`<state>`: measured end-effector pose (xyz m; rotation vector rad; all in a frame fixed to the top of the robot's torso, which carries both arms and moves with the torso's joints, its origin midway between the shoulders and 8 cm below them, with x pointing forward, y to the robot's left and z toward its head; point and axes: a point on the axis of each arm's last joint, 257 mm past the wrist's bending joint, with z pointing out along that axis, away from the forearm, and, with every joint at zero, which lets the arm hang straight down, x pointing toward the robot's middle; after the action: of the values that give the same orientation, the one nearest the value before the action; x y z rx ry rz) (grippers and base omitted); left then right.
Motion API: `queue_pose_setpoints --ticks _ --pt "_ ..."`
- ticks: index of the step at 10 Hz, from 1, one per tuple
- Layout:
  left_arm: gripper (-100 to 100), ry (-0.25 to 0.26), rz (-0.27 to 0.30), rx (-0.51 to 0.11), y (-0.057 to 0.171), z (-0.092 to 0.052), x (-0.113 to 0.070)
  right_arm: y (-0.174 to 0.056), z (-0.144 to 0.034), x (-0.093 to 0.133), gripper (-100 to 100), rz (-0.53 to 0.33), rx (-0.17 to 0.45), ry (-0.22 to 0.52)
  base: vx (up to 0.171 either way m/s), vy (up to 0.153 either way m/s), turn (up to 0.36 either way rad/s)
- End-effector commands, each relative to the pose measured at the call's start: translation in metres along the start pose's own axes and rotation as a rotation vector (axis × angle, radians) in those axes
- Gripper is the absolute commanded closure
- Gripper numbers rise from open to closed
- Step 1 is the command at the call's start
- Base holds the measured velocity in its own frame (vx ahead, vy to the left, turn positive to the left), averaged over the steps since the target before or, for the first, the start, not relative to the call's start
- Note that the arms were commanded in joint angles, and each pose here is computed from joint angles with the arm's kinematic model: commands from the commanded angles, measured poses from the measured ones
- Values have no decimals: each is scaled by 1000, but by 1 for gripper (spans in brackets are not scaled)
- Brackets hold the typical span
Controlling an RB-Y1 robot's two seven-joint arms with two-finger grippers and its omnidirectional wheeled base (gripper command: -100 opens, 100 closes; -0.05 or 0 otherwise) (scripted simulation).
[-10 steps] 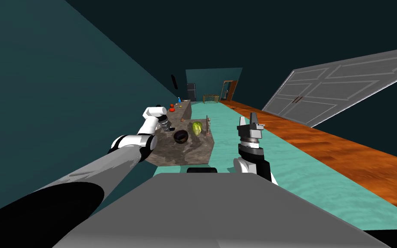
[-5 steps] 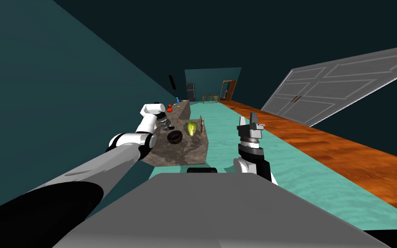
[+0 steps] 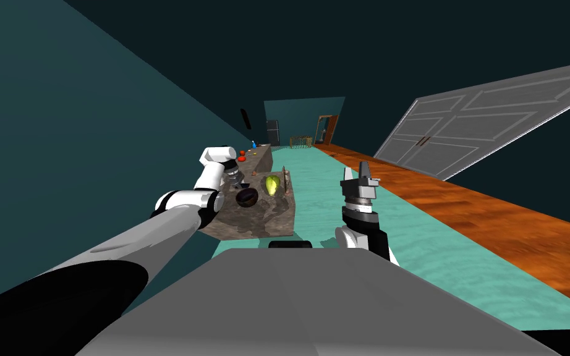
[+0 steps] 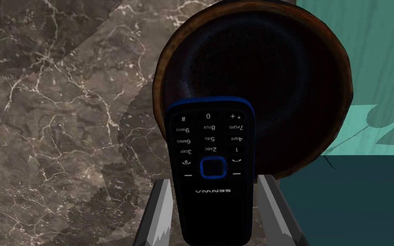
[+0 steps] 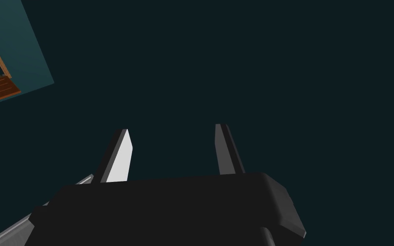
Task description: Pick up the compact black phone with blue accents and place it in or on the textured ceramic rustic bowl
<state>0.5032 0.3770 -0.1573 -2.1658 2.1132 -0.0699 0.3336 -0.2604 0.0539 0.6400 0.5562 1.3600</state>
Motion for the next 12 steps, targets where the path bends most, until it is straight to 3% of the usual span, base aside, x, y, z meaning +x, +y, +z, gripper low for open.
queue_pose_setpoints --ticks 1,2,3,7,8,9,12 --pt "100 3 0 -42 9 -1 0 0 0 0 0 0 0 0 -3 -68 21" --pt "100 2 0 -25 6 -1 0 0 0 0 0 0 0 0 -1 -33 6" --pt "-100 3 1 -31 7 -1 0 0 0 0 0 0 0 0 0 0 0" --pt "-100 3 1 -31 7 -1 1 0 0 0 0 0 0 0 0 0 0" --pt "0 3 1 -31 7 -1 1 0 0 0 0 0 0 0 0 0 0" --pt "-100 0 -2 -31 4 -11 -5 0 0 0 0 0 0 0 4 -11 -31" --pt "-100 -2 -8 -31 0 -27 -14 0 0 0 0 0 0 0 4 -9 -24"
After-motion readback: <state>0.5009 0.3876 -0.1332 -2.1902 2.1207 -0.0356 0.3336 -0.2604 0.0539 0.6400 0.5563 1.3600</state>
